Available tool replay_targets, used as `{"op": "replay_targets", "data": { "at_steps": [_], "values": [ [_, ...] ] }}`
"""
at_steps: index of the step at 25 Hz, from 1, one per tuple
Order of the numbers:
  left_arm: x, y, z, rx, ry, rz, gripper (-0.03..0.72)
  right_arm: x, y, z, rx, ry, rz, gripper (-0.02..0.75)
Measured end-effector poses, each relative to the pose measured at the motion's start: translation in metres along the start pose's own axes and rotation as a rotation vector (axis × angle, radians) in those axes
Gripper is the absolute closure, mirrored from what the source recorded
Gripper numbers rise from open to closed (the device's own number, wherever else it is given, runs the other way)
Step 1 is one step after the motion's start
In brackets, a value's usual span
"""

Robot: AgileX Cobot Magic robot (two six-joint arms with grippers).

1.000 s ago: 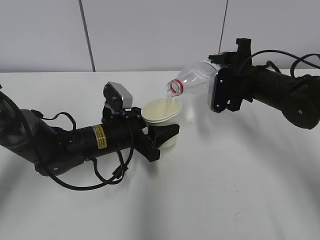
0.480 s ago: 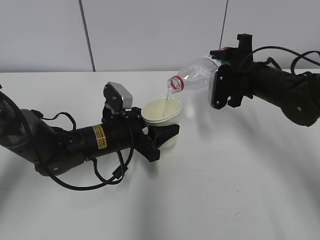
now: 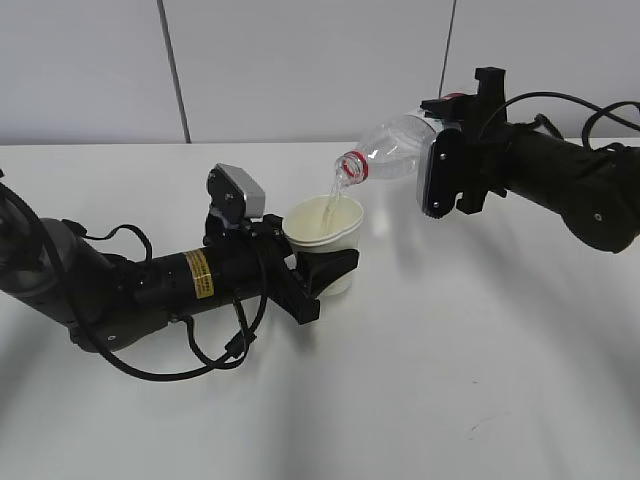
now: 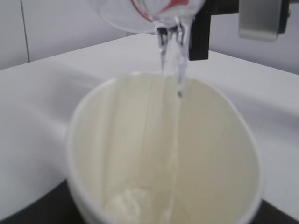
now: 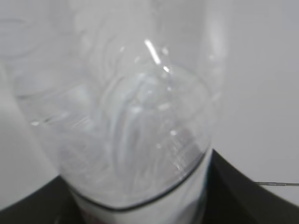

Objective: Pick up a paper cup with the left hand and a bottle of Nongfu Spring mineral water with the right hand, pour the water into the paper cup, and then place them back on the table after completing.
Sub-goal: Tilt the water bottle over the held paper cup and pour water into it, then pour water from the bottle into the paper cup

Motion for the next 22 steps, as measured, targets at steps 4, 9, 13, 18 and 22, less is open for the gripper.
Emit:
{"op": "replay_targets", "data": {
  "at_steps": [4,9,13,18,22],
  "values": [
    [0.0000,0.0000,0.0002,0.001,0.000,0.000,0.296,0.0000,0.0000,0.0003,0.002,-0.005,0.000,0.342],
    [-0.0001,0.0000,0.0004,0.003,0.001,0.000,0.296,0.0000,0.0000,0.0007,0.005,-0.005,0.000,0.342],
    [-0.0001,0.0000,0.0006,0.004,0.001,0.000,0.296,0.0000,0.0000,0.0007,0.005,-0.020,0.000,0.342],
    [0.0000,0.0000,0.0007,0.005,0.001,0.000,0.296,-0.0003,0.0000,0.0007,0.005,-0.027,0.002,0.342],
    [0.0002,0.0000,0.0010,0.006,0.001,-0.001,0.297,-0.0003,0.0000,0.0007,0.005,-0.027,0.002,0.343]
  ]
}}
Point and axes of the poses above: a point on each arm's last joint axis where the gripper is mounted, y pointing out along that axis toward the gripper, x along the wrist's bending axis when the last joint is at zero, z = x × y, the point moved 7 cm from there along y, pointing out along that axis toward the gripper, and after that the axes turned 15 degrees about -y, right-handed, at the moved point
